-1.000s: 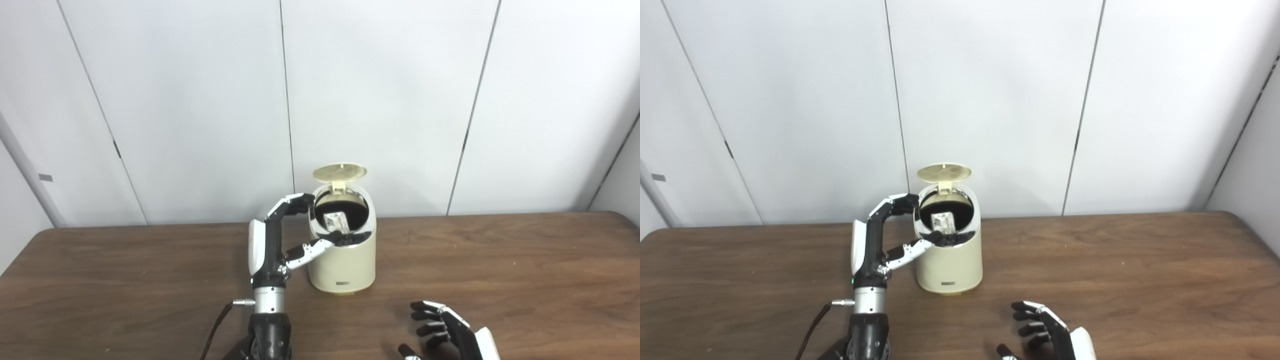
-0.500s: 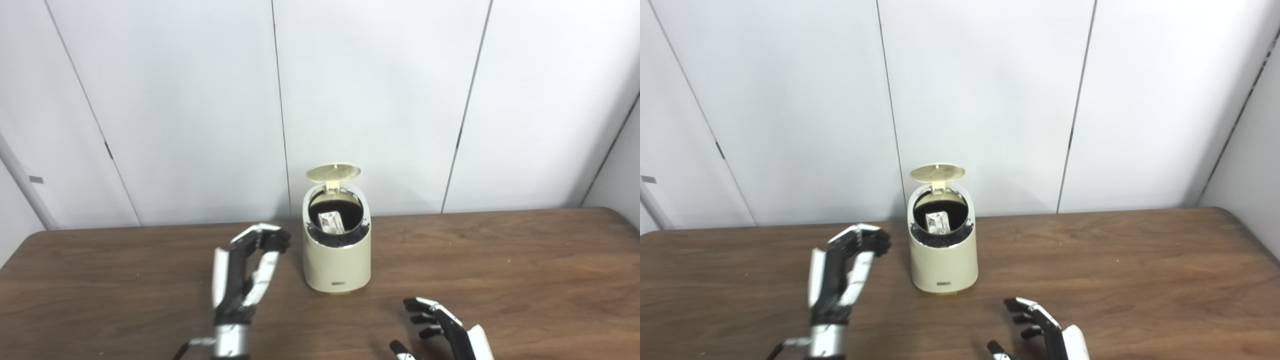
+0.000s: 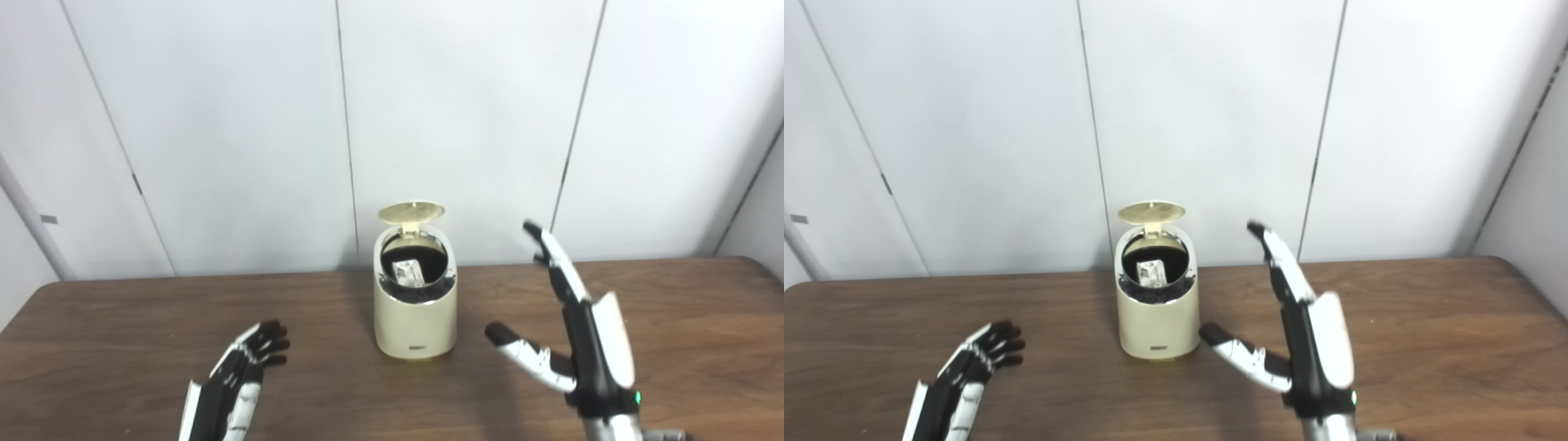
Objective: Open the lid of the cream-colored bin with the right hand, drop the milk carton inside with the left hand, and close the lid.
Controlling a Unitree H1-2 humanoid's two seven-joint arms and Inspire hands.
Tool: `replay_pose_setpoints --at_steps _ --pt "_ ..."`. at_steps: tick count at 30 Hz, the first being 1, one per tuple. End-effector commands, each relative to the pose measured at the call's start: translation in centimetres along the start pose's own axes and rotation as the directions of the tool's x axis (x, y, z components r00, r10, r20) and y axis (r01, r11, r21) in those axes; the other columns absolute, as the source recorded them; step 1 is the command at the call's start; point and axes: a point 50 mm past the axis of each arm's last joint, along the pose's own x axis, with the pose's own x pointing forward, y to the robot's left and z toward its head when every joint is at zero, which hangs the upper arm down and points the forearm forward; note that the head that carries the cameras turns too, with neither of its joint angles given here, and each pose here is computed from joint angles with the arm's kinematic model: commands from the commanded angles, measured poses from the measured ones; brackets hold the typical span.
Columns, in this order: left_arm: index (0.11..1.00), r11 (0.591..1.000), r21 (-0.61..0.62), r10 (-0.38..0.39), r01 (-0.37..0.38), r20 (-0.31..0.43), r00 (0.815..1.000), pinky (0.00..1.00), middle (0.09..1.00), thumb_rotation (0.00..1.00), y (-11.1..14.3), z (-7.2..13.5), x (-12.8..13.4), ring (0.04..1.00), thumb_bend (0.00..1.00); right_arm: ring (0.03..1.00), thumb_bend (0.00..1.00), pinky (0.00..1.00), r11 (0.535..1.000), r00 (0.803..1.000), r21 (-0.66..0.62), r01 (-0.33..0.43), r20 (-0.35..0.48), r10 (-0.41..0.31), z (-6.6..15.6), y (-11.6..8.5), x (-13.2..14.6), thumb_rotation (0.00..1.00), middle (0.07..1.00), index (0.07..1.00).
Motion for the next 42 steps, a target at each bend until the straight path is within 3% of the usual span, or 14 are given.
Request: replay_pose_setpoints --at_steps 1,3,5,8,11,14,15,20,23,26,30,37,42 --pt "0.843 1.000 -0.002 -0.028 0.028 0.003 1.000 0.77 0.833 0.81 -0.4 0.1 -0.9 0.809 0.30 0.915 0.60 0.86 0.999 0.995 -0.023 0.036 0.093 -0.034 1.6 -1.5 2.5 0.83 0.938 0.951" --pt "0.845 0.999 -0.016 -0.036 0.035 -0.029 0.999 0.79 0.839 0.82 -0.5 -0.1 -2.0 0.819 0.26 0.904 0.60 0.82 0.998 0.993 -0.050 0.022 0.119 -0.016 2.4 -2.0 4.0 0.84 0.942 0.964" --pt "0.852 0.998 -0.042 -0.045 0.042 -0.070 0.997 0.81 0.852 0.84 -0.7 -0.1 -3.2 0.827 0.24 0.898 0.66 0.70 0.996 0.990 -0.088 0.016 0.143 -0.003 3.3 -2.5 5.5 0.85 0.962 0.982" --pt "0.852 0.997 -0.056 -0.054 0.049 -0.103 0.993 0.83 0.859 0.84 -0.9 0.1 -4.5 0.836 0.23 0.939 0.68 0.67 0.991 0.986 -0.134 -0.007 0.166 0.030 4.1 -3.0 7.4 0.87 0.991 0.995" --pt "0.860 0.997 -0.059 -0.057 0.050 -0.123 0.991 0.84 0.862 0.83 -1.2 0.1 -5.0 0.838 0.23 0.993 0.73 0.73 0.979 0.980 -0.199 -0.031 0.184 0.069 4.6 -3.2 9.3 0.90 1.000 1.000" --pt "0.851 0.998 -0.048 -0.048 0.042 -0.131 0.990 0.83 0.853 0.82 -1.6 -0.2 -5.0 0.834 0.21 1.000 0.76 0.94 0.954 0.972 -0.296 -0.058 0.201 0.122 5.0 -3.0 11.5 0.91 0.992 0.985" --pt "0.849 0.998 -0.047 -0.046 0.040 -0.135 0.990 0.83 0.851 0.82 -1.8 -0.2 -5.0 0.833 0.21 1.000 0.76 0.95 0.944 0.969 -0.322 -0.065 0.204 0.137 5.1 -3.0 12.1 0.91 0.983 0.971" --pt "0.829 0.999 -0.037 -0.034 0.029 -0.134 0.990 0.81 0.837 0.81 -2.6 -0.1 -4.9 0.819 0.20 0.998 0.79 0.92 0.909 0.962 -0.404 -0.100 0.194 0.192 5.7 -2.3 14.6 0.86 0.909 0.882" --pt "0.819 0.999 -0.036 -0.029 0.024 -0.133 0.991 0.79 0.823 0.84 -3.0 -0.1 -4.9 0.806 0.19 0.996 0.80 0.94 0.872 0.951 -0.464 -0.153 0.170 0.258 5.6 -1.7 16.3 0.91 0.880 0.856" --pt "0.819 0.999 -0.039 -0.032 0.027 -0.136 0.990 0.80 0.821 0.86 -3.4 0.0 -4.9 0.806 0.23 0.951 0.84 0.93 0.858 0.942 -0.480 -0.185 0.163 0.294 5.3 -1.0 17.8 0.92 0.838 0.823" --pt "0.818 0.999 -0.022 -0.037 0.034 -0.129 0.991 0.78 0.821 0.88 -3.9 0.0 -4.9 0.805 0.24 0.874 0.85 0.85 0.852 0.936 -0.486 -0.195 0.167 0.310 4.7 0.0 19.6 0.87 0.769 0.748" --pt "0.817 0.998 -0.045 -0.043 0.037 -0.143 0.989 0.80 0.822 0.88 -4.4 0.2 -5.1 0.818 0.25 0.884 0.87 0.88 0.811 0.916 -0.500 -0.304 0.081 0.394 3.8 1.4 22.3 0.85 0.788 0.747" --pt "0.807 0.998 -0.040 -0.045 0.039 -0.147 0.988 0.79 0.809 0.86 -4.7 0.3 -5.3 0.821 0.26 0.892 0.89 0.90 0.758 0.889 -0.517 -0.398 -0.014 0.458 3.3 2.6 24.0 0.86 0.803 0.757"
